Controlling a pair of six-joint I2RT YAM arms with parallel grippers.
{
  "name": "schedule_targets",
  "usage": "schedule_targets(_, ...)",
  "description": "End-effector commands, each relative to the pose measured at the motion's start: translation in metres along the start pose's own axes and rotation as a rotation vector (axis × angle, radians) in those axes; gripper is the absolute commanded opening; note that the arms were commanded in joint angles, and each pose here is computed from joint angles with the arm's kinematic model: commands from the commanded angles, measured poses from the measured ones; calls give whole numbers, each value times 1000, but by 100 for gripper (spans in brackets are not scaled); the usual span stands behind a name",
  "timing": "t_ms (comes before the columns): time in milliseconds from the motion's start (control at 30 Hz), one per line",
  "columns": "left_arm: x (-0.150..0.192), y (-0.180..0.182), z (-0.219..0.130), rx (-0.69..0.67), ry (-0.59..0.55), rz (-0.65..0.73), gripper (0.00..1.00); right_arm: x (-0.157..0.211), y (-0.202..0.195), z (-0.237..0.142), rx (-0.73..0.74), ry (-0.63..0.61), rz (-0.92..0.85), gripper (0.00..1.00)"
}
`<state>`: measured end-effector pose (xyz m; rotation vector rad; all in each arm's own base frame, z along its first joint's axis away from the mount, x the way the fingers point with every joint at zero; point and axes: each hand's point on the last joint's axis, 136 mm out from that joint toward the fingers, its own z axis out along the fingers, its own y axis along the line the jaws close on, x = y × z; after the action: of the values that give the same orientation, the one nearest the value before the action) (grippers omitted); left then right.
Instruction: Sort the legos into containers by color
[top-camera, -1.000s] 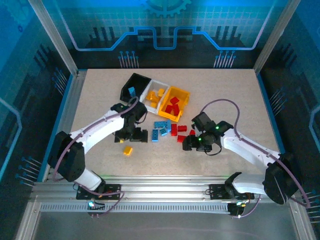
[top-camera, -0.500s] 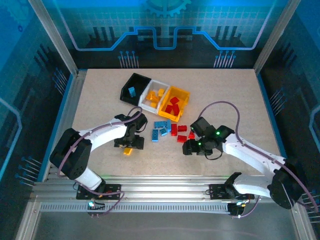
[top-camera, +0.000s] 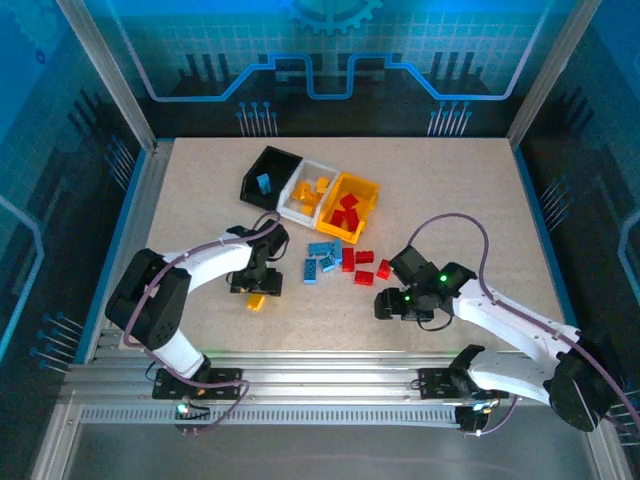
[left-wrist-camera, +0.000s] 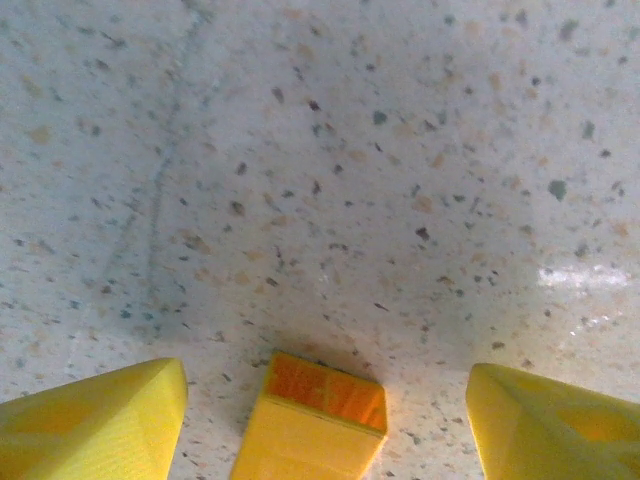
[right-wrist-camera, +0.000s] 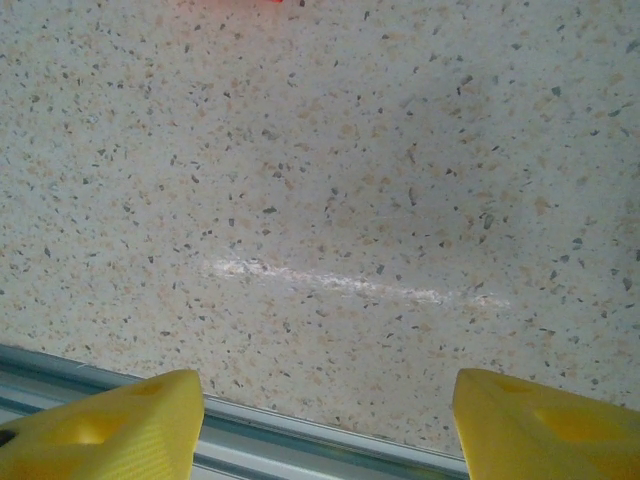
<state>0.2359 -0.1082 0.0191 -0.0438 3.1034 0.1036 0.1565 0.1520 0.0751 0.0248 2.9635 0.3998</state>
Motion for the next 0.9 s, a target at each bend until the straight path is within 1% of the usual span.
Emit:
schedule_targets(0, 24, 3, 6, 13, 95, 21, 72, 0, 0, 4, 10, -5, 13, 68)
schedule_targets(167, 31, 6, 7, 9, 108, 22, 70, 0, 1, 11, 11, 5, 23, 69)
schedule_targets(267, 34, 6, 10, 8, 125, 18, 64, -1, 3, 14, 13, 11, 23, 68)
schedule_targets(500, 29, 1, 11, 26, 113, 12, 43, -4, 8, 16, 17, 18, 13, 68)
schedule_targets(567, 26, -3, 7, 43, 105, 4, 40, -5, 10, 16, 19, 18, 7, 68)
schedule_targets(600, 24, -5, 3, 56, 97, -2, 37, -6, 11, 15, 20, 18, 4, 68)
schedule_targets(667, 18, -12, -5, 93, 75, -18, 35, -8, 12, 15, 22, 19, -5, 68)
schedule_targets(733, 10, -20, -15, 133, 57, -36, 35, -11, 15, 15, 22, 18, -12, 68)
schedule_targets(867, -20, -40, -43, 251, 3, -86, 35, -19, 21, 13, 22, 18, -33, 68)
